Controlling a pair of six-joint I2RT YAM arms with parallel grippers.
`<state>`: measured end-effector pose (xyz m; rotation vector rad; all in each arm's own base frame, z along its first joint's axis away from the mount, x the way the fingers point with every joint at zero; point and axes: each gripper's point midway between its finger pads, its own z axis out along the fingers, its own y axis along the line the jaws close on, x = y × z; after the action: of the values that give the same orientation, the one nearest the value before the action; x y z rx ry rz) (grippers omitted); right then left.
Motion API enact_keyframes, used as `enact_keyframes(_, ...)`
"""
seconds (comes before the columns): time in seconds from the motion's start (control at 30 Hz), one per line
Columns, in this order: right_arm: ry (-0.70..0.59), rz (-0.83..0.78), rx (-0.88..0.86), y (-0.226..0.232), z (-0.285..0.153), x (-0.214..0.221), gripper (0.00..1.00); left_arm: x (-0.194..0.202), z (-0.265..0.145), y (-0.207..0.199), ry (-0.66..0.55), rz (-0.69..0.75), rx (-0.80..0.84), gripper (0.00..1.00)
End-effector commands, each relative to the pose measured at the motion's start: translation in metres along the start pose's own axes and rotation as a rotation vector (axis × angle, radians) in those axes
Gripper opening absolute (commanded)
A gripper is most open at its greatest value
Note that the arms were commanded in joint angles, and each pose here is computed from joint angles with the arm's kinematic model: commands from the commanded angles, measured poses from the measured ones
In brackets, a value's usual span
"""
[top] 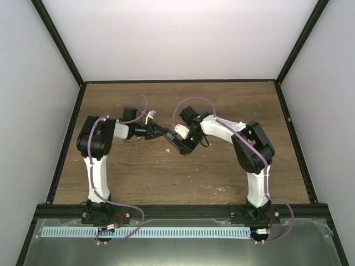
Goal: Load the batteries into the remote control
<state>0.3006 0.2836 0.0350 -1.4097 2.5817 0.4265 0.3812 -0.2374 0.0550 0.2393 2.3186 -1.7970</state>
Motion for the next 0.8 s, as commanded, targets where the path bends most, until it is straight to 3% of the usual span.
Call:
enact_keyframes(0.0,-0.033,-0.02,0.009,0.003,-0.005,-0.017,0.44,-0.007,0.003,0.011,-0.028,0.054,-0.051,0.0)
enact_keyframes(0.43,-0.101,-0.029,0.082,-0.013,-0.027,-0.036,0.46,-0.005,0.003,0.012,-0.026,0.049,-0.051,0.0)
enact_keyframes(0.77,-0.098,-0.012,0.101,-0.021,-0.027,-0.031,0.34,-0.005,0.003,0.011,-0.022,0.051,-0.048,0.0)
